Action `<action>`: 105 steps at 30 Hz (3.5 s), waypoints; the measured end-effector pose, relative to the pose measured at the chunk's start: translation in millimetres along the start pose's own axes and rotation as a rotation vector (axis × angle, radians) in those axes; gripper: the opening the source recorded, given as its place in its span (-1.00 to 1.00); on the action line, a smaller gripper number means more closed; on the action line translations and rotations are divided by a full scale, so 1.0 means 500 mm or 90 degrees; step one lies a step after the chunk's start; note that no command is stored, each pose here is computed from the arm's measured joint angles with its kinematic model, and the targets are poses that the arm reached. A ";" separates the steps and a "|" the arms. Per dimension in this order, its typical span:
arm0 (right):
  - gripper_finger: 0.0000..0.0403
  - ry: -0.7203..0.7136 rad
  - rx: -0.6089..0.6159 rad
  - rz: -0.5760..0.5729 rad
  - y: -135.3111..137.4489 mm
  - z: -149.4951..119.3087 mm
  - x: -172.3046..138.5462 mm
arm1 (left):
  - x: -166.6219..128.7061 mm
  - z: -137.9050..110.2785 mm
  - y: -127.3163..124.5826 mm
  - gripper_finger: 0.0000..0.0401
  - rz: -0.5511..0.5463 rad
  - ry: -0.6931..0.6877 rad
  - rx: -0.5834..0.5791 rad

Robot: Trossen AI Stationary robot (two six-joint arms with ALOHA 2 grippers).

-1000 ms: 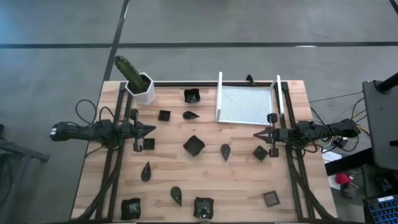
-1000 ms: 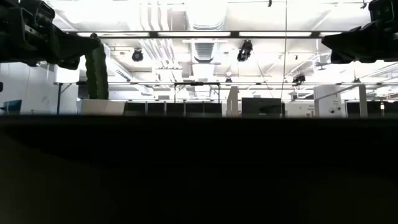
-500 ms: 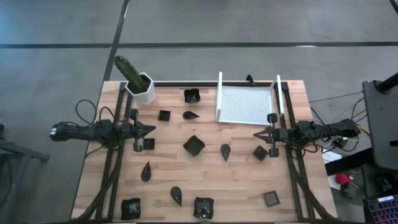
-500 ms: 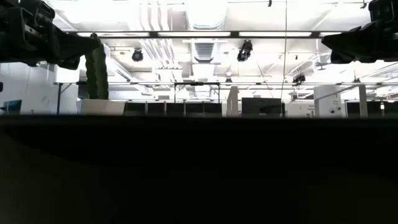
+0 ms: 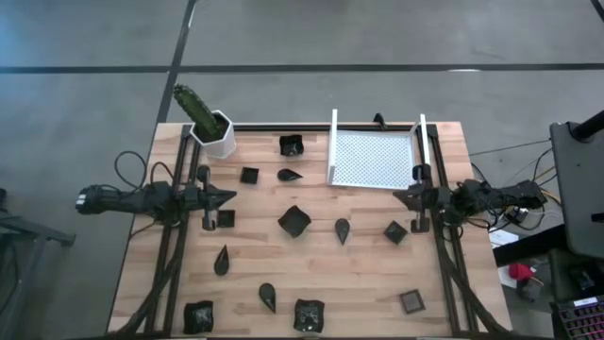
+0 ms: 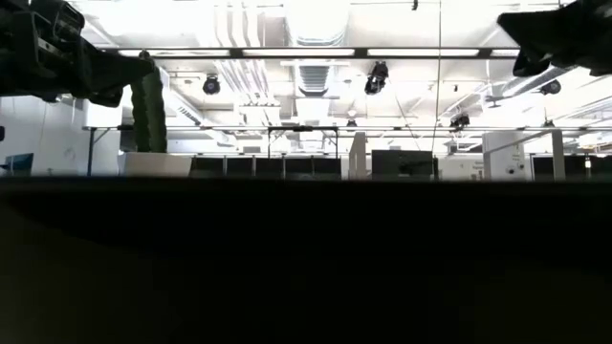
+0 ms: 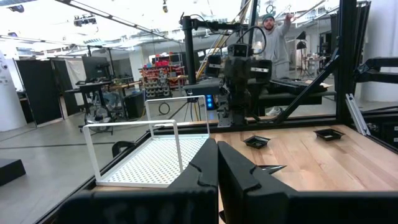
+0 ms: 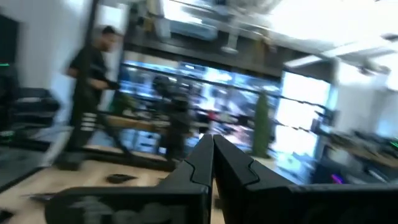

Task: Pick & Place Mini shaped plates
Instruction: Put the black square plate on the shelf

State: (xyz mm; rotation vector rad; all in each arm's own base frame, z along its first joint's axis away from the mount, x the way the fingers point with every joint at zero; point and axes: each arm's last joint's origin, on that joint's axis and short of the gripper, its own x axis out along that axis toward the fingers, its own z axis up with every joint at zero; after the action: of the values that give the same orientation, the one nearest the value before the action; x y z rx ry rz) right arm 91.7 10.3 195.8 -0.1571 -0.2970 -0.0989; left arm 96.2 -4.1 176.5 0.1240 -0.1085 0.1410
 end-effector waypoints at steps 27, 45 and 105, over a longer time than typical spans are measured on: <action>-0.96 0.454 0.275 -0.232 -0.025 0.132 0.074 | 0.000 0.001 0.000 -1.00 0.000 -0.003 -0.013; -0.96 0.792 0.493 -0.361 0.003 0.093 0.091 | 0.025 0.075 0.010 -1.00 0.060 0.026 -0.058; -0.63 1.101 0.532 -0.502 0.062 -0.121 0.065 | 0.183 0.202 -0.012 -1.00 0.035 0.161 0.017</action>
State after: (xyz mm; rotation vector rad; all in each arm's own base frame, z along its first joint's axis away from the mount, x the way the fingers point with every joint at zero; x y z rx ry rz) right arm 143.5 28.0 143.9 0.8880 1.3562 -0.8107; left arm 177.3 -11.0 286.0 0.1281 0.1424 0.2120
